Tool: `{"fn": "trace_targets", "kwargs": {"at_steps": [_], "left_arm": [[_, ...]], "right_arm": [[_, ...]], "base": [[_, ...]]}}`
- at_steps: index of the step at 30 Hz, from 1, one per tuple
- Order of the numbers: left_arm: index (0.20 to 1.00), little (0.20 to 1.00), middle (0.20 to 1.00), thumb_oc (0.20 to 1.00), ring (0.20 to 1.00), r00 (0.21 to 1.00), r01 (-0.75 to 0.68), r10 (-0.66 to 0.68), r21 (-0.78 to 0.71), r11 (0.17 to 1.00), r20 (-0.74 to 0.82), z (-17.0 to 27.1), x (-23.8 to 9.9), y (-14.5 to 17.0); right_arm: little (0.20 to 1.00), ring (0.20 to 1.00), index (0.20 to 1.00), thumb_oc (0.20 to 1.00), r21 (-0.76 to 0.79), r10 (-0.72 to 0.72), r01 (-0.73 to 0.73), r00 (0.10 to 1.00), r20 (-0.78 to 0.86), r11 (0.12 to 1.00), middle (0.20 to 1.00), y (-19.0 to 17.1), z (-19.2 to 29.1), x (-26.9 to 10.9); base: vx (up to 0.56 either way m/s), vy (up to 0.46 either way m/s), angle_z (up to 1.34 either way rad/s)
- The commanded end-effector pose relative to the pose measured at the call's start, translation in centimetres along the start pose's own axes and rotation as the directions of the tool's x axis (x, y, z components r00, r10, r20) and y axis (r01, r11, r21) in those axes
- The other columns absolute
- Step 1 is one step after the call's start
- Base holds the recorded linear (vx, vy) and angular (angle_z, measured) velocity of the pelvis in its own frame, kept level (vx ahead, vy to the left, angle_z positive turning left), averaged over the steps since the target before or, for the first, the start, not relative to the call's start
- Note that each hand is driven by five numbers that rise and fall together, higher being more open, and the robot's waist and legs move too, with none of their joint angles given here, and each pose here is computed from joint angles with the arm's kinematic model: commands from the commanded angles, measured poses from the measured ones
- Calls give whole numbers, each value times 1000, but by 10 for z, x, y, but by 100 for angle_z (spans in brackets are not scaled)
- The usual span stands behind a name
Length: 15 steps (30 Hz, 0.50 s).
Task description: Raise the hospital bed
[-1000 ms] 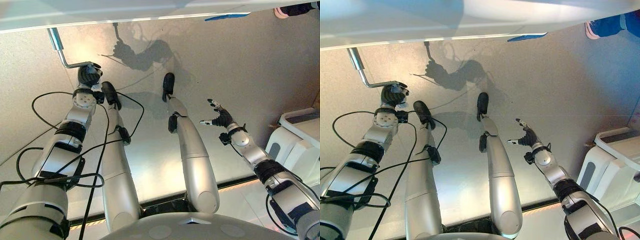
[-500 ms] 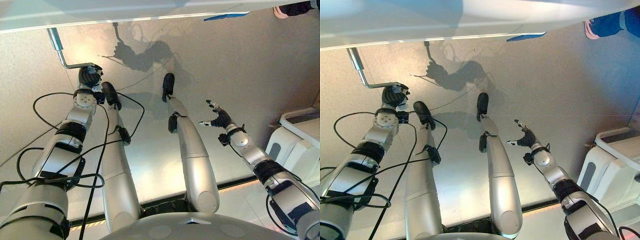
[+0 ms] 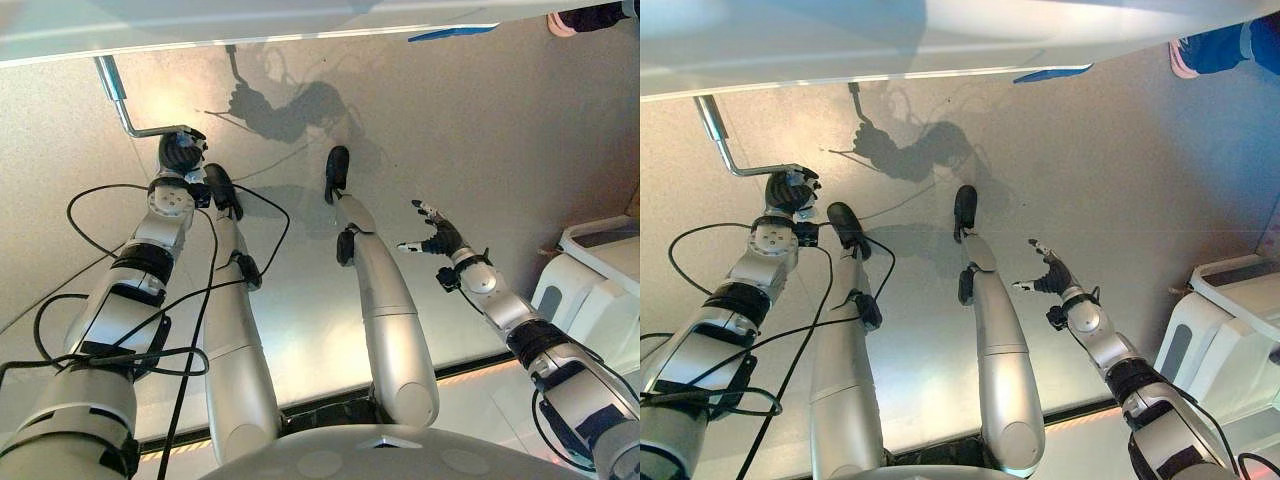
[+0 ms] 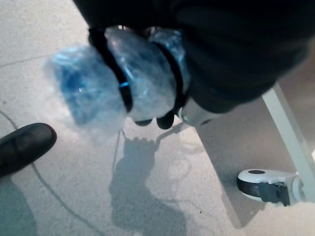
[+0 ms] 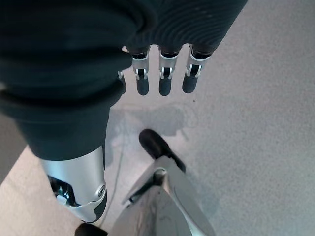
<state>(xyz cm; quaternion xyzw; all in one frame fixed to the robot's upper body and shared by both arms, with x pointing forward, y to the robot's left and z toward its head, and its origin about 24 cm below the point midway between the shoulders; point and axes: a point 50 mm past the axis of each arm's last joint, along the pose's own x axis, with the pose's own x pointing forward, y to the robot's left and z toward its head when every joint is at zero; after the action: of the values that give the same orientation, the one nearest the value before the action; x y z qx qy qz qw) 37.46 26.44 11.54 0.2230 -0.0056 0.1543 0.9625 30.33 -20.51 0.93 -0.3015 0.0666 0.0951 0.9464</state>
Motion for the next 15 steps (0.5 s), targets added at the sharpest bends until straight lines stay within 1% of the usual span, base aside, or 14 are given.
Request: {"fn": "trace_targets", "kwargs": {"at_steps": [1, 3, 5, 7, 8, 9, 10, 11, 13, 15], "left_arm": [[200, 200, 200, 200, 200, 993, 79, -82, 33, 996, 91, 19, -1, -16], [200, 200, 200, 200, 200, 978, 140, -146, 47, 989, 148, 31, -5, -33], [200, 200, 200, 200, 200, 971, 158, -165, 51, 986, 172, 36, -6, -38], [200, 200, 200, 200, 200, 933, 245, -245, 32, 969, 262, 54, -17, -59], [200, 200, 200, 200, 200, 933, 245, -245, 32, 969, 262, 54, -17, -59], [200, 200, 200, 200, 200, 903, 299, -284, 5, 954, 321, 66, -24, -69], [200, 200, 200, 200, 200, 903, 299, -285, 5, 954, 320, 66, -24, -69], [200, 200, 200, 200, 200, 877, 350, -314, -36, 936, 363, 73, -32, -75], [200, 200, 200, 200, 200, 838, 404, -342, -61, 913, 424, 84, -41, -77], [200, 200, 200, 200, 200, 826, 429, -355, -80, 900, 437, 84, -46, -79]], "right_arm": [[1000, 1000, 1000, 1000, -22, 31, -31, 999, -8, 999, 1000, 0, -9, -12], [1000, 1000, 1000, 1000, -30, 42, -42, 999, -11, 999, 1000, 3, -9, -13], [1000, 1000, 1000, 1000, -33, 44, -44, 999, -13, 998, 1000, 3, -10, -13], [1000, 1000, 1000, 1000, -40, 51, -52, 998, -21, 998, 1000, 4, -12, -15], [1000, 1000, 1000, 1000, -40, 51, -52, 998, -21, 998, 1000, 4, -12, -16], [1000, 1000, 1000, 1000, -43, 52, -53, 998, -30, 998, 1000, 4, -14, -16], [1000, 1000, 1000, 1000, -43, 52, -54, 998, -30, 998, 1000, 5, -14, -16], [1000, 1000, 1000, 1000, -49, 52, -54, 998, -35, 997, 1000, 4, -16, -18], [1000, 1000, 1000, 1000, -51, 55, -57, 998, -40, 997, 1000, 4, -18, -21], [1000, 1000, 1000, 1000, -53, 53, -55, 997, -51, 997, 1000, 3, -21, -22]], "base": [[0, -41, -1], [0, -33, -2], [2, -14, -2], [5, -45, -5], [0, -57, -5], [-1, -30, -3], [-1, -43, -2], [0, 0, 0], [0, 0, 0], [0, 0, 0]]}}
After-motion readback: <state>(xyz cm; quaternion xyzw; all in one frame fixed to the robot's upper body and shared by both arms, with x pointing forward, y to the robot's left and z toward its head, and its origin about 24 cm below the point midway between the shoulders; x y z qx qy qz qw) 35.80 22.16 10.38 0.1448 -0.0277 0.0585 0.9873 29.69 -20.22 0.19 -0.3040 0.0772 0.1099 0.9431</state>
